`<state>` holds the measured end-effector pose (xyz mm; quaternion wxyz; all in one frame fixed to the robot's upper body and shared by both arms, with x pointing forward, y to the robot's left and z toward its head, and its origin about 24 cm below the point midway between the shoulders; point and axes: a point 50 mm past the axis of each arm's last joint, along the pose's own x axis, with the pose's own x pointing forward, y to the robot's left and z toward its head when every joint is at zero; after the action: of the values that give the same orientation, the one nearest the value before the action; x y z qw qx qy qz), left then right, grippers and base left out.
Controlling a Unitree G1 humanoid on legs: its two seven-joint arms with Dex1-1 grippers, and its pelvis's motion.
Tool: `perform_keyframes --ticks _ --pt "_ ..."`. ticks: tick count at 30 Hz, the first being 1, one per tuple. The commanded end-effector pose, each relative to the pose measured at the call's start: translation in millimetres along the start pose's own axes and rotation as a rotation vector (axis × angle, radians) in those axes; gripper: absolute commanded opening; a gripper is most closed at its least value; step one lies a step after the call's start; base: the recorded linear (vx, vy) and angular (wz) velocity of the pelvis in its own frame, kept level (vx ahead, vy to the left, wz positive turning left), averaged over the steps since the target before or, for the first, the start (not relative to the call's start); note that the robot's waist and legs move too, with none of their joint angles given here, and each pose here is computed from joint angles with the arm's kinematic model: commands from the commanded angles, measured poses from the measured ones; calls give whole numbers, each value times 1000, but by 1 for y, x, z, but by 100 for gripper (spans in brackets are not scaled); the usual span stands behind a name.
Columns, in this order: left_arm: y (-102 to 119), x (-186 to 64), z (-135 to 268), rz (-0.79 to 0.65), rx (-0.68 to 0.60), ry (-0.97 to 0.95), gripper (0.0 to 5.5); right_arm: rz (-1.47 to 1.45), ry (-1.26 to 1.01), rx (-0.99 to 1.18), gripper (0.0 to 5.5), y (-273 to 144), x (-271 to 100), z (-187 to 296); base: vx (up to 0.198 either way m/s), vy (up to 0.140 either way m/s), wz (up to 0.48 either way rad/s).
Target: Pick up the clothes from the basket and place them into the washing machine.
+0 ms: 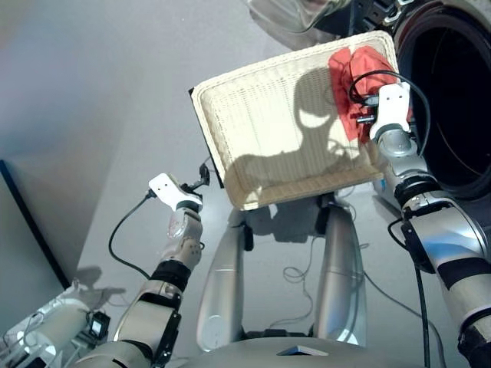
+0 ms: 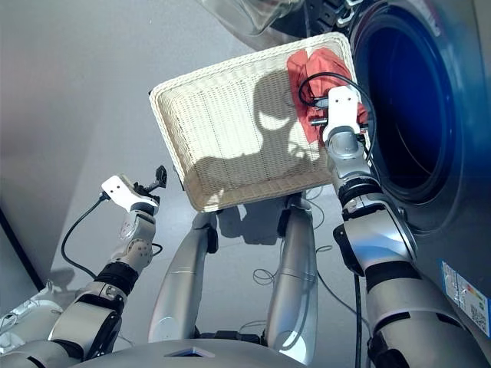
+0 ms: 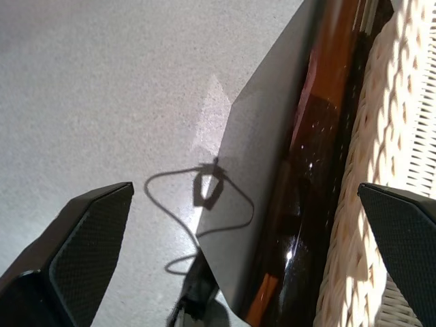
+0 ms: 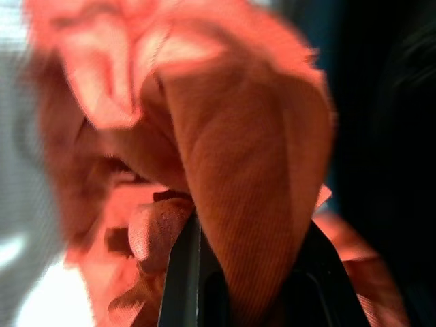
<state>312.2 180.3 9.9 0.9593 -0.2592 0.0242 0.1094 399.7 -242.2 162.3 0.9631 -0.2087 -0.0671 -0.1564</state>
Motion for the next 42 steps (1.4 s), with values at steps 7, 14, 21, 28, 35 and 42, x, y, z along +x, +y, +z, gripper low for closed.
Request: perform_keyframes --ticks 7,14,21,28,35,42 --pt "9 2 29 32 64 -142 550 -482 -86 -373 0 -98 4 14 0 0 0" --pt "15 -6 21 68 28 -113 550 -968 116 -155 0 -190 -18 1 1 77 12" --pt "19 -15 6 96 -7 -59 550 -1149 59 183 0 -199 -18 23 3 37 25" --pt "18 -16 6 56 16 -44 550 -610 -146 216 550 -127 14 57 0 -7 -6" --pt "24 -10 19 51 11 -87 550 -182 -167 96 550 -58 11 37 -7 -49 -69" --pt "22 -5 22 15 25 -88 550 -25 4 2 550 -39 9 2 0 0 0"
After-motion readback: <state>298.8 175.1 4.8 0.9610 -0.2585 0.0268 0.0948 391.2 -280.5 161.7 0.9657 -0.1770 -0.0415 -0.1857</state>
